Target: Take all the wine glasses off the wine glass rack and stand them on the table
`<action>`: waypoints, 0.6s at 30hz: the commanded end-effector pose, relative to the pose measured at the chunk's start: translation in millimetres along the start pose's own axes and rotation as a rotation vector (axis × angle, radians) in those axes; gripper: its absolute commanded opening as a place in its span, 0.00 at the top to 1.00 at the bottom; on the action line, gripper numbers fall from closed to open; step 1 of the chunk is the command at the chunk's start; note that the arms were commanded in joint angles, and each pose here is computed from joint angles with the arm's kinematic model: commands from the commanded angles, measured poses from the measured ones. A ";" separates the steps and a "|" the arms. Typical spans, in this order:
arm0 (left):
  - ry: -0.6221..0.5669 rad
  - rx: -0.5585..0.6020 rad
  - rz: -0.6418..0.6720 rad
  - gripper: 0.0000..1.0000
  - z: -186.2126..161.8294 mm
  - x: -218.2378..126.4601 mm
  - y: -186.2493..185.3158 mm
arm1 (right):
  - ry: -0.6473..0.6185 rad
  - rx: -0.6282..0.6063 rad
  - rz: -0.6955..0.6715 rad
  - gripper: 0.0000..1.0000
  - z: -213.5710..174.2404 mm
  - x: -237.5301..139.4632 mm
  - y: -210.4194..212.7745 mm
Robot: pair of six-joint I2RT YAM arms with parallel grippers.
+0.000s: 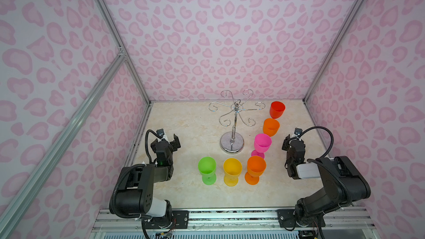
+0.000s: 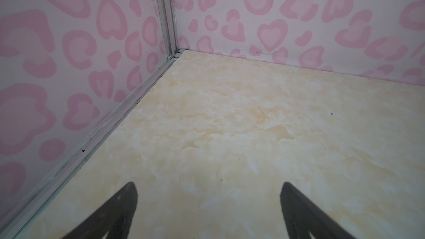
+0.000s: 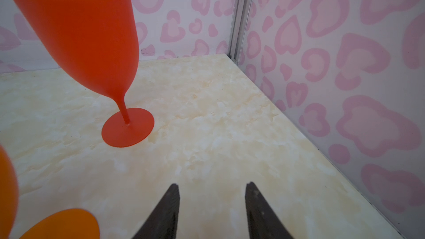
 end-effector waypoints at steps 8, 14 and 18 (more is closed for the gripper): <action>-0.063 -0.011 0.014 0.02 8.2 -1.9 0.9 | -0.042 0.006 -0.013 0.01 4.6 -0.4 -0.7; -0.063 -0.011 0.014 0.02 8.0 -1.9 0.6 | -0.042 0.008 -0.012 0.01 4.9 -0.7 -0.6; -0.063 -0.011 0.013 0.02 7.9 -2.1 0.6 | -0.042 0.008 -0.011 0.01 4.7 -0.9 -0.6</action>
Point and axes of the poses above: each gripper's point midway between its finger pads, its own x axis out along the fingers, its own y axis along the line the jaws close on, z = x × y, the point moved 9 cm from there along -x, back along the fingers, and after that the axes turned 3 degrees about x, right-handed, at the moved point
